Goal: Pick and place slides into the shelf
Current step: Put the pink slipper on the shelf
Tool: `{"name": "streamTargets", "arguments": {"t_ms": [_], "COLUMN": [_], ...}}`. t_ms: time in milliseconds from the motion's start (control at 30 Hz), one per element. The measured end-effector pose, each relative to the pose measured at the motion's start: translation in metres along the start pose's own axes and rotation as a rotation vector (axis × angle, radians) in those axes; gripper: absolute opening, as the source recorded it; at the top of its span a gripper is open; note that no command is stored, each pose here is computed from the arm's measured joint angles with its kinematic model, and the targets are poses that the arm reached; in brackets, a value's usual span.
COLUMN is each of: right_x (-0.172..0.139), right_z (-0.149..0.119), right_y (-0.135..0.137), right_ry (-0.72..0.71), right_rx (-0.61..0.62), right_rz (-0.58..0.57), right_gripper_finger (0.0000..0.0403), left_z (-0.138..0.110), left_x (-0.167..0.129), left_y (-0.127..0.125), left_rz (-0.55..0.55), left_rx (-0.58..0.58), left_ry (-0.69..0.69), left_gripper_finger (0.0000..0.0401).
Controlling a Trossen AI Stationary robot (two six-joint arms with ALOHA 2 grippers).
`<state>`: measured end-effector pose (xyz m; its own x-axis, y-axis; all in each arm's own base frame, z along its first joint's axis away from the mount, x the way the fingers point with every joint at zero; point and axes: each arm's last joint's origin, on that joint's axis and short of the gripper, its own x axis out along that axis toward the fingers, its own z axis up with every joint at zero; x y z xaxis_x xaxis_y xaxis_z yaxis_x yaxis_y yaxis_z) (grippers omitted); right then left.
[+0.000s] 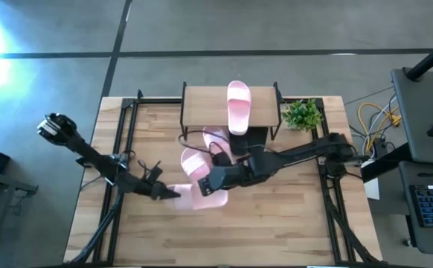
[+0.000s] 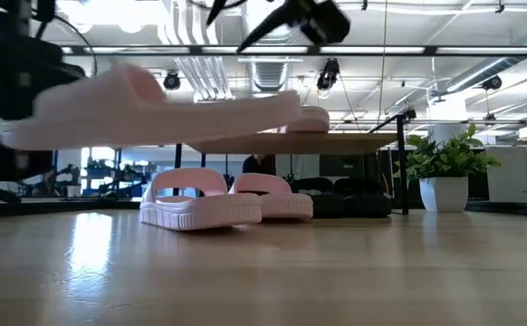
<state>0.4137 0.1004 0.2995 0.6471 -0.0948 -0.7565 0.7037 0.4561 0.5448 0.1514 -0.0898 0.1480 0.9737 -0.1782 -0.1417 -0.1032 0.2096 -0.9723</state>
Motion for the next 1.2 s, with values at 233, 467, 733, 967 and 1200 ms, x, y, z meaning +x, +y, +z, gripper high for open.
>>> {"name": "streamTargets", "arguments": {"t_ms": [233,467,733,967,1200], "right_x": [-0.037,-0.024,-0.015,-0.014,-0.012], "right_z": [0.015,0.032,0.051,0.055,0.059], "right_y": [0.002,-0.006,-0.011,-0.014,-0.019], "right_ry": [-0.079,-0.06,-0.048,-0.065,-0.138], "right_rx": [0.024,0.02,0.028,0.033,0.034], "right_rz": [0.056,0.031,0.072,0.059,0.008], "right_gripper_finger": [0.0171,0.0171,0.0171,0.0171,0.0152], "left_z": [0.041,0.088,0.122,0.142,0.145], "left_x": [0.002,0.008,0.022,0.03,0.034], "left_y": [-0.002,-0.015,-0.05,-0.063,-0.062], "left_rz": [-0.012,-0.025,0.04,0.038,0.038], "left_rx": [0.055,0.158,0.363,0.421,0.414], "left_ry": [-0.081,-0.085,-0.031,-0.023,-0.005], "left_gripper_finger": [0.0001,0.0,0.0,0.0,0.0]}}
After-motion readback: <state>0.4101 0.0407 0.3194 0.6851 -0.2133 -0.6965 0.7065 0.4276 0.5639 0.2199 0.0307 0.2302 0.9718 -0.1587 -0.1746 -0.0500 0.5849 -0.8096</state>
